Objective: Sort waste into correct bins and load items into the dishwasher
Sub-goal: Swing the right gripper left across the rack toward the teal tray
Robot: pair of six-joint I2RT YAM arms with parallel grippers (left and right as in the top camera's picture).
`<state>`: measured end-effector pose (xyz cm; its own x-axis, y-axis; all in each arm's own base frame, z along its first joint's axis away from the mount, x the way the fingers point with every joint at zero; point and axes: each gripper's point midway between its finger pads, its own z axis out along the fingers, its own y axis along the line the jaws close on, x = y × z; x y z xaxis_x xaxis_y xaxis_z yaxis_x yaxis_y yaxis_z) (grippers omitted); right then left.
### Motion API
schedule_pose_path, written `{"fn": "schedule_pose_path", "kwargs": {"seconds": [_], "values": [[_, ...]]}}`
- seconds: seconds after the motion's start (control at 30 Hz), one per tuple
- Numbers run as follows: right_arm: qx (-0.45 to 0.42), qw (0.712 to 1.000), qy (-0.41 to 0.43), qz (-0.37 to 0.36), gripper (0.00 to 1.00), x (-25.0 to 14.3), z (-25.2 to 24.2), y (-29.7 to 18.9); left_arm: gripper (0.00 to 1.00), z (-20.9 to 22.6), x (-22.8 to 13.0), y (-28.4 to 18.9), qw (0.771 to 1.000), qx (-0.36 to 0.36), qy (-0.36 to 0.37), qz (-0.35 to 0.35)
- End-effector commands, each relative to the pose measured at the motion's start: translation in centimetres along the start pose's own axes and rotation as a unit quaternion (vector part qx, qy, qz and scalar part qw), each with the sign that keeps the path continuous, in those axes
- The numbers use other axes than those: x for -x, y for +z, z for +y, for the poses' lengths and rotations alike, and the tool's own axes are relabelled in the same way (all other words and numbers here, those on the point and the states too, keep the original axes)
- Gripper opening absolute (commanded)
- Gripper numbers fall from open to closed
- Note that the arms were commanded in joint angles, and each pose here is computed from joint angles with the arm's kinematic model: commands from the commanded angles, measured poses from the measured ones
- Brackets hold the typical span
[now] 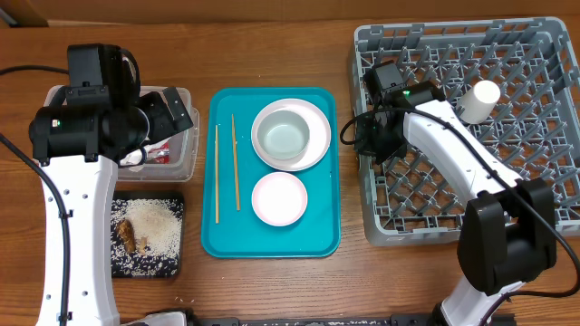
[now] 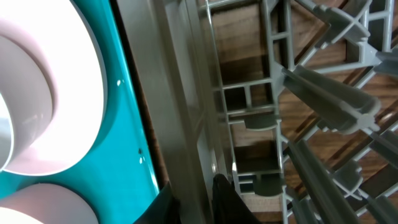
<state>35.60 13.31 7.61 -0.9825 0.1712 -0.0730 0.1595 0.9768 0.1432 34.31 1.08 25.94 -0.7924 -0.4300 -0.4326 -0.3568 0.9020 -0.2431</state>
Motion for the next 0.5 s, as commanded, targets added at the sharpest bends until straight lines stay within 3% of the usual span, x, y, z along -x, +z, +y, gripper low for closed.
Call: {"fn": "schedule_pose_path", "kwargs": {"seconds": [0.0, 0.47], "values": [[0.008, 0.998, 0.038, 0.045, 0.16, -2.3, 0.5, 0.7, 1.0, -0.3, 0.3, -0.4, 1.0, -0.004, -0.002, -0.008], [0.036, 0.996, 0.045, 0.074, 0.17, -3.7, 2.1, 0.5, 1.0, -0.3, 0.3, -0.4, 1.0, -0.004, -0.002, -0.008]]}}
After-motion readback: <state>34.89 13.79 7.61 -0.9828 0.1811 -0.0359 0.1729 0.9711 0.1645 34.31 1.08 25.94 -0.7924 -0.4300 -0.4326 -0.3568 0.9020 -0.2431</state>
